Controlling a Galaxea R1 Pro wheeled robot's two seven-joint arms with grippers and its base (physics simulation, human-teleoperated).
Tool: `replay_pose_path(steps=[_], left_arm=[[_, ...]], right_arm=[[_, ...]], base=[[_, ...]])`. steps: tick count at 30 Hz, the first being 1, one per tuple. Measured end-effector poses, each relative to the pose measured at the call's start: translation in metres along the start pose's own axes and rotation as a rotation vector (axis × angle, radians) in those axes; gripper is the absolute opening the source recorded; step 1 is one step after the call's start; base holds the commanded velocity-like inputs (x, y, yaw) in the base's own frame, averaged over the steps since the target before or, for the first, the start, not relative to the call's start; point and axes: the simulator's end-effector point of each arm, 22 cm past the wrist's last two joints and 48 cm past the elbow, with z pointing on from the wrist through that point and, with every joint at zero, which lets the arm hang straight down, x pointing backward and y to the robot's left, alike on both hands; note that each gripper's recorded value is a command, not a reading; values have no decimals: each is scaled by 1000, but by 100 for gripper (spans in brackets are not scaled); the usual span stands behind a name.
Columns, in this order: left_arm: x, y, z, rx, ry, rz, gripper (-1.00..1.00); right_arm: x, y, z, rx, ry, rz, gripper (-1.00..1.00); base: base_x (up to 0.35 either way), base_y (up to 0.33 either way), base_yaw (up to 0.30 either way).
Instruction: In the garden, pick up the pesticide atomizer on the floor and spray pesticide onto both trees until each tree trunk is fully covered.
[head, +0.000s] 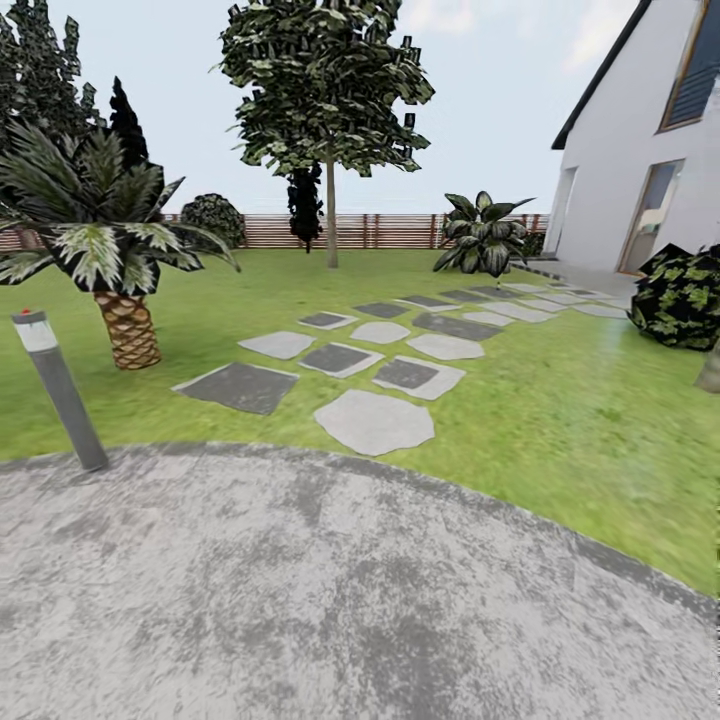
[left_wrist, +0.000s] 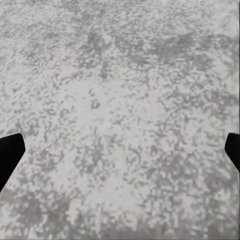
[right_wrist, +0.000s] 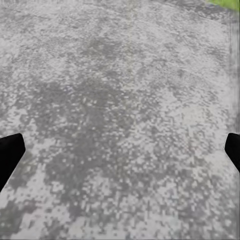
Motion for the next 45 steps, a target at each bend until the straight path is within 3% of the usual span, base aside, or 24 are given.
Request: replay_pose_path(steps=[8, 45], left_arm=[[0, 0, 0, 0, -1, 0, 100], [0, 0, 0, 0, -1, 0, 100]], right_arm=[[0, 0, 0, -1, 1, 0, 100], [-1, -2, 0, 7, -4, 4, 100]], base=[[339, 0, -146], [339, 0, -1]])
